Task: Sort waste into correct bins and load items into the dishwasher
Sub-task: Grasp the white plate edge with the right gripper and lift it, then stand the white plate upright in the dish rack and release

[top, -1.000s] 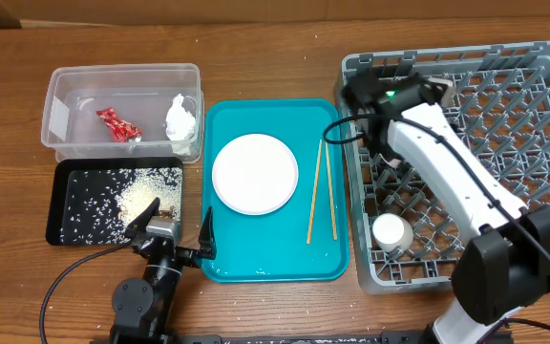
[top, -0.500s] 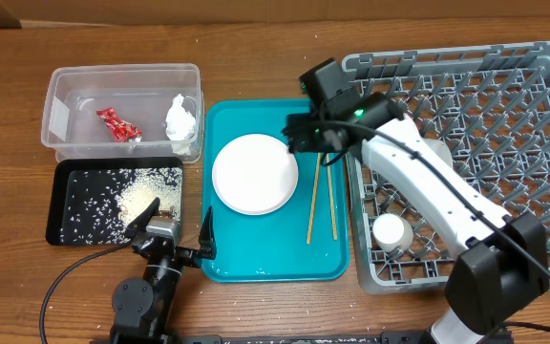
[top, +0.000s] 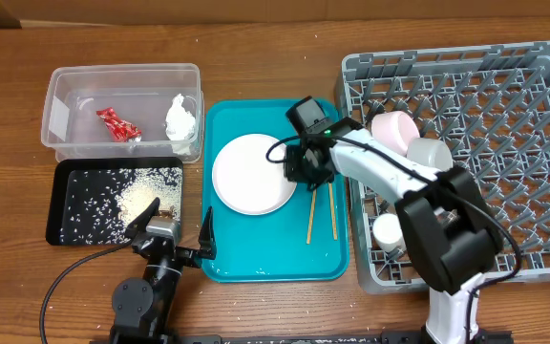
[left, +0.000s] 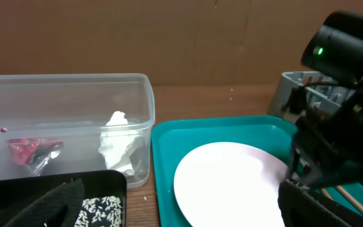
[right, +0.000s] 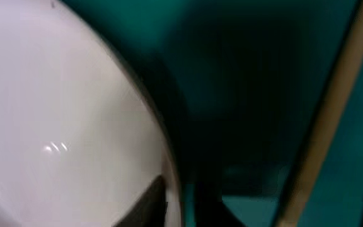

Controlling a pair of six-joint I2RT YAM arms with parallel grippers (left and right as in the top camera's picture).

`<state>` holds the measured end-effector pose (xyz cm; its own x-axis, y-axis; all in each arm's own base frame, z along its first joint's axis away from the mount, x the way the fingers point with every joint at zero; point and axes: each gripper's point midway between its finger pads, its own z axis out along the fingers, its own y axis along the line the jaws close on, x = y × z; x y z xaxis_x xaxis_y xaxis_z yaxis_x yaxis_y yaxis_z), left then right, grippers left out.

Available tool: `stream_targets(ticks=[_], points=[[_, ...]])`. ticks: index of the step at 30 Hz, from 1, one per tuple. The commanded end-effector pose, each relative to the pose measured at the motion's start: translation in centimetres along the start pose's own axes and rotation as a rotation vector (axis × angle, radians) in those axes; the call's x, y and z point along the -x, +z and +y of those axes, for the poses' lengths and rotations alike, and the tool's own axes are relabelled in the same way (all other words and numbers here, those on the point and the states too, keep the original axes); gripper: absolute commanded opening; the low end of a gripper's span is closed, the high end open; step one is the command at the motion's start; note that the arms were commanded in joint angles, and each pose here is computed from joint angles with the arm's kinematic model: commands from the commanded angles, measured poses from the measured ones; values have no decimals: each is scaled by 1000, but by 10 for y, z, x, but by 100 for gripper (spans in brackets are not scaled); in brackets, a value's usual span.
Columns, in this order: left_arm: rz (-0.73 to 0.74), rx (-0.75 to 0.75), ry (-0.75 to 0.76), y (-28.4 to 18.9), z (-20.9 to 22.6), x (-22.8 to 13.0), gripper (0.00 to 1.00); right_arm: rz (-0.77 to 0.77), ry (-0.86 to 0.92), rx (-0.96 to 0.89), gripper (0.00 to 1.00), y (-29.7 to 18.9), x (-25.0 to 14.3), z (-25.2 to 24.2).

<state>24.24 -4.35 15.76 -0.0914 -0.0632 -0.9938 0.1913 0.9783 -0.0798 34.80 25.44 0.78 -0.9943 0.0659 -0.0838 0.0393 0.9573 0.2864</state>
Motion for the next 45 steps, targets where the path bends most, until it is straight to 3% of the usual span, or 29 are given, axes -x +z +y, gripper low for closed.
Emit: stream_targets(ticks=[1,7,12,18,22,26,36,40,45], points=[[-8,10,8,0,3,0,100,24,40,-8,4,3,-7,-1],[-8,11,8,0,3,0,100,-81,62,9,4,-42,16,-6],[-8,10,8,0,3,0,100,-354,85,-58,4,-132,48,-25],[-8,10,8,0,3,0,100,-859,243,-464,4,-288,63,-115],[-8,10,8,0,3,0,100,-1031,349,-805,4,-359,41,-173],[-8,10,8,0,3,0,100,-985,390,-1083,4,-381,19,-221],[-8,10,8,0,3,0,100,-714,424,-1382,4,-336,16,-307],[-8,10,8,0,3,0,100,-588,348,-1445,4,-309,23,-319],[-8,10,8,0,3,0,100,-577,282,-1443,6,-295,30,-305]])
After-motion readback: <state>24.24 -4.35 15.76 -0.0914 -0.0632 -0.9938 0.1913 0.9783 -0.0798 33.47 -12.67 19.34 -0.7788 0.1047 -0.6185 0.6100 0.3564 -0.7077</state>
